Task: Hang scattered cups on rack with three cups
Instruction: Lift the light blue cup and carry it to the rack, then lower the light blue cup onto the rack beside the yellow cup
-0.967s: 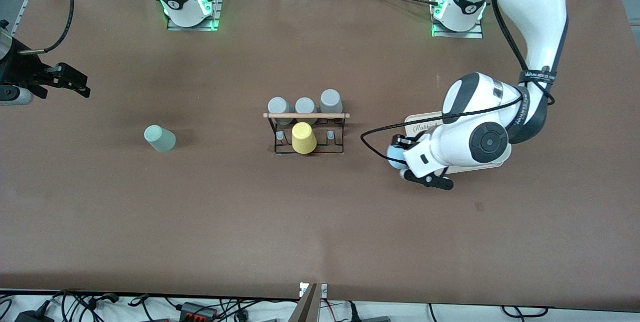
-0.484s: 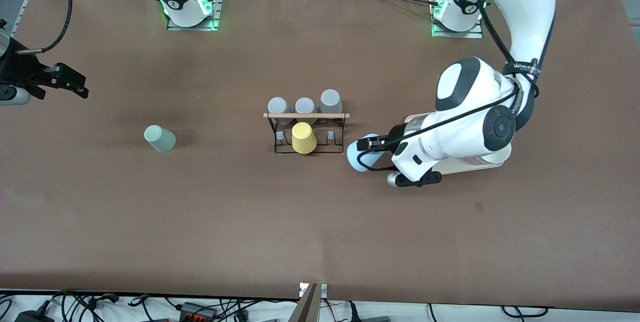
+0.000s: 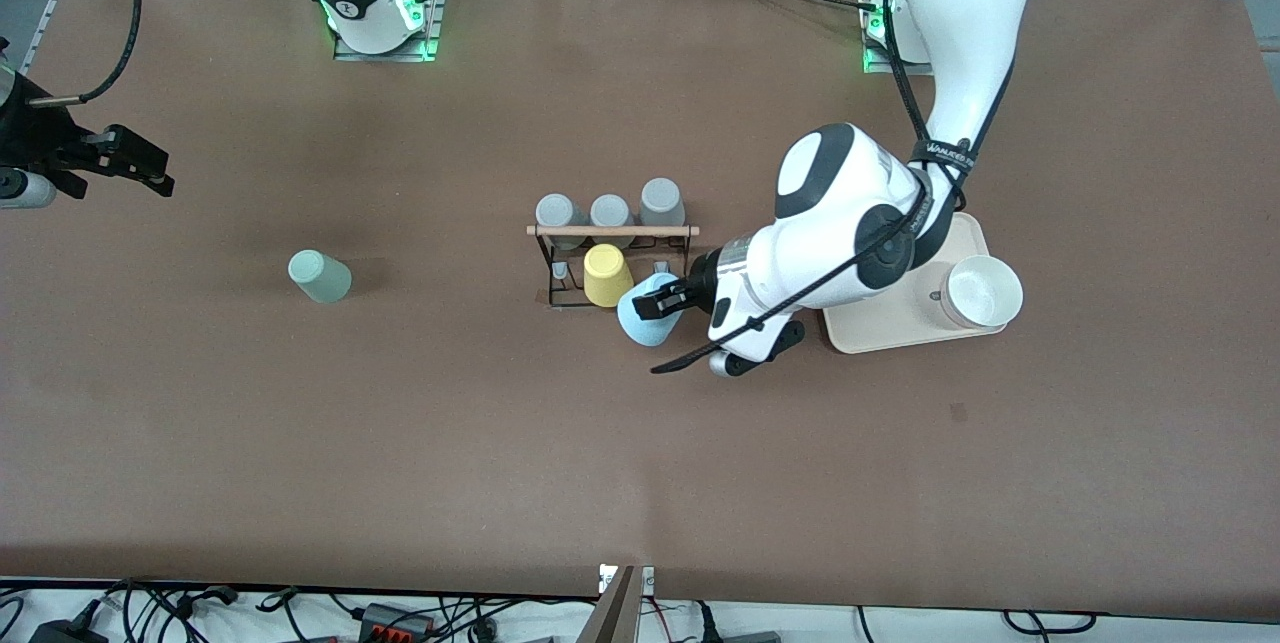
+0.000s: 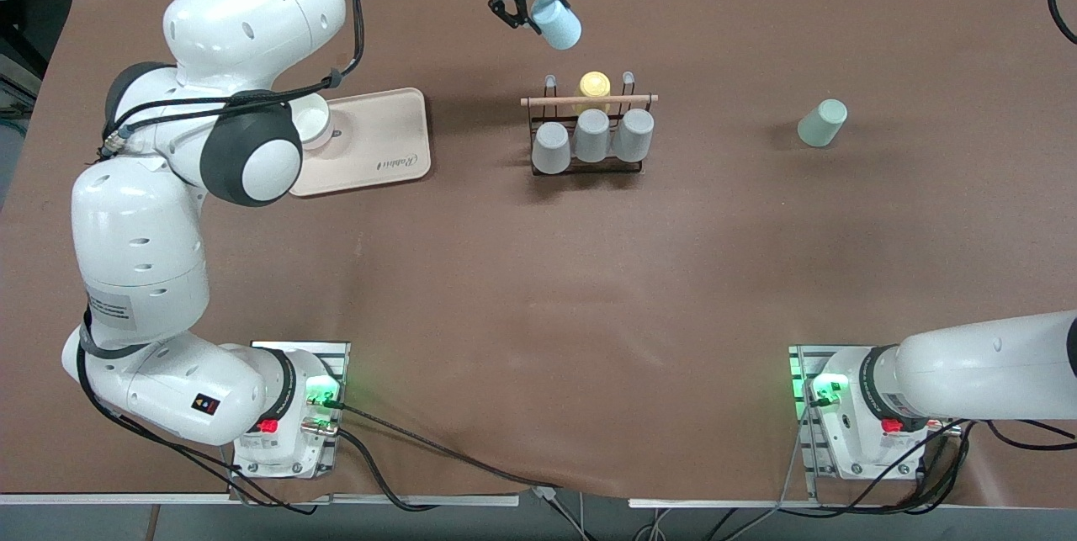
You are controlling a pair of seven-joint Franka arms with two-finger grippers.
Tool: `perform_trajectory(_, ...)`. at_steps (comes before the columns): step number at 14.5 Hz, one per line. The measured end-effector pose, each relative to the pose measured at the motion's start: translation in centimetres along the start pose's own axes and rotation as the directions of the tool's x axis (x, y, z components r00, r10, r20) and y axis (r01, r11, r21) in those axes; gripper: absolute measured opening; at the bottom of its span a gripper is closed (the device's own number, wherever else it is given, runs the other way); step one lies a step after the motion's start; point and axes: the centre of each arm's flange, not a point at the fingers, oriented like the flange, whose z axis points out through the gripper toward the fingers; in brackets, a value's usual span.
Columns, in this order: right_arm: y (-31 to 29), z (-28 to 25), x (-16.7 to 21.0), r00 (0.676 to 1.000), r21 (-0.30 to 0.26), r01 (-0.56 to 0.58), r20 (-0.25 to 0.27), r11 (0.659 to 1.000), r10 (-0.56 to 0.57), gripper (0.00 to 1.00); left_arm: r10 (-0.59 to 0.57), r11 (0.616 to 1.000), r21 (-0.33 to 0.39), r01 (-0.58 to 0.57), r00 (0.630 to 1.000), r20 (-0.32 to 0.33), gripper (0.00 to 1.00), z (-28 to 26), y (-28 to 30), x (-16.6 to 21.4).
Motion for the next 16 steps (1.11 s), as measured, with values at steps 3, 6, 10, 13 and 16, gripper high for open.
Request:
perform_trajectory(3,0.0,-0.1,0.0,1.000,0.000,0.000,-0.001,1.000,0.000,1.00,0.012,0.996,0.083,-0.016,0.999,0.051,0.67,0.0,-0.6,-0.7)
perform_trajectory(6,0.0,-0.2,0.0,1.000,0.000,0.000,-0.004,1.000,0.000,1.00,0.023,0.989,0.143,-0.037,0.995,0.097,0.67,-1.3,-0.6,-1.6)
perform_trajectory(10,0.0,-0.4,0.1,1.000,-0.001,0.000,-0.008,1.000,0.000,1.00,0.071,0.972,0.216,-0.087,0.994,0.083,0.67,0.2,-0.2,-3.4)
perform_trajectory(13,0.0,-0.3,0.1,1.000,-0.001,0.000,-0.007,1.000,0.000,1.00,0.107,0.957,0.261,-0.125,0.991,0.082,0.67,2.5,0.3,-5.0)
perform_trajectory(16,0.0,-0.2,0.1,1.000,-0.001,0.000,-0.005,1.000,0.000,1.00,0.124,0.944,0.302,-0.136,0.991,0.060,0.67,3.3,-0.3,-4.4)
